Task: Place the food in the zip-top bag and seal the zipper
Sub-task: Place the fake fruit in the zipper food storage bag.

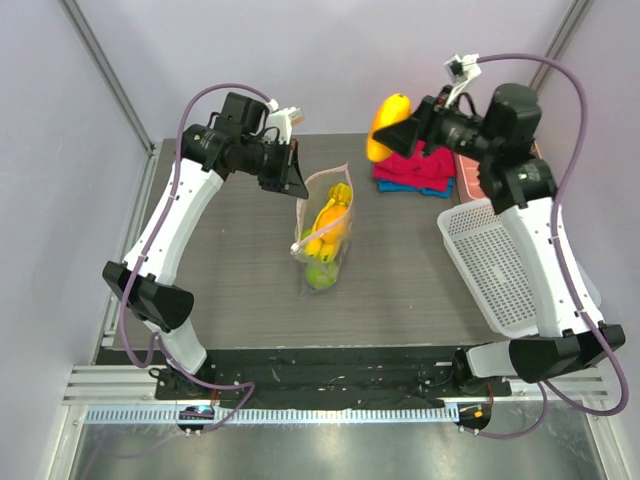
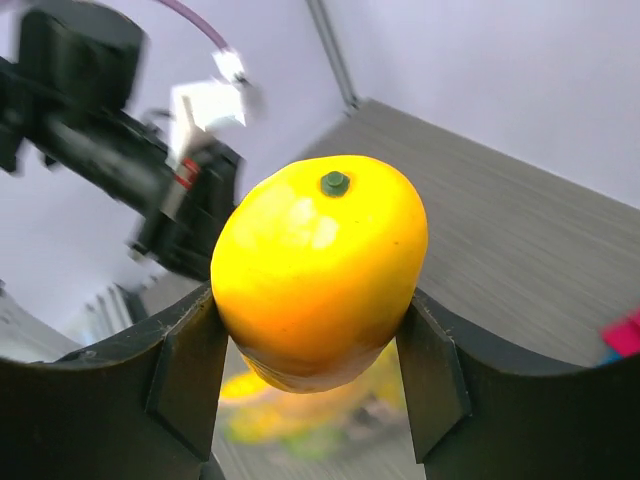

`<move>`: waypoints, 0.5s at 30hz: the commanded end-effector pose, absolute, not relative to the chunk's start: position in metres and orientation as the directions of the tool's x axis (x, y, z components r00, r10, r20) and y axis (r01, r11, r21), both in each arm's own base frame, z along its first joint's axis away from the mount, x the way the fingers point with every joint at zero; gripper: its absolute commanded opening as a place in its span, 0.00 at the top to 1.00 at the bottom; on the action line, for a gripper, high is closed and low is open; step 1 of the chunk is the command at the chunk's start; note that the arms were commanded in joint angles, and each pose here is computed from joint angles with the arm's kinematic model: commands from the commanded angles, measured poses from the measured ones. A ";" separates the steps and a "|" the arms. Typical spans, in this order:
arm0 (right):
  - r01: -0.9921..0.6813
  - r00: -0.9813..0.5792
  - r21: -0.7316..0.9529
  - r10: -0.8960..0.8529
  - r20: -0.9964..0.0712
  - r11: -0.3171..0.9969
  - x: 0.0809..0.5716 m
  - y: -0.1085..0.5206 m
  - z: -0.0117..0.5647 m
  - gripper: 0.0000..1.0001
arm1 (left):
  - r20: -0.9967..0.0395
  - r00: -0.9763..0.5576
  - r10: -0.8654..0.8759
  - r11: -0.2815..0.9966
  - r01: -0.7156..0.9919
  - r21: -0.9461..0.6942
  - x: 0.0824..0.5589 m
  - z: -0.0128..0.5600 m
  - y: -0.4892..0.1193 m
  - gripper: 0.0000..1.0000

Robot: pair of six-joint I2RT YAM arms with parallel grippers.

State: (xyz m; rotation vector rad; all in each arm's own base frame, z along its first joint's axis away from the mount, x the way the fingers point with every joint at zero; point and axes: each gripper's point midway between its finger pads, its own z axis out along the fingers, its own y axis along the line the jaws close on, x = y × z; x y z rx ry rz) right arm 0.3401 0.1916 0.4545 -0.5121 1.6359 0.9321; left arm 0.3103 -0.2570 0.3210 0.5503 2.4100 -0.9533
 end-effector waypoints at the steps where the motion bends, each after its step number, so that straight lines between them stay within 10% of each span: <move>1: -0.766 -0.246 0.416 0.373 -0.894 0.491 0.335 0.253 0.502 0.91 | -0.621 -0.767 0.164 0.646 0.559 -0.520 0.309 0.345 -0.261 1.00; 15: -0.697 -0.287 0.369 0.232 -0.929 0.615 0.311 0.322 0.400 0.88 | -0.615 -0.775 0.147 0.656 0.541 -0.525 0.312 0.345 -0.260 1.00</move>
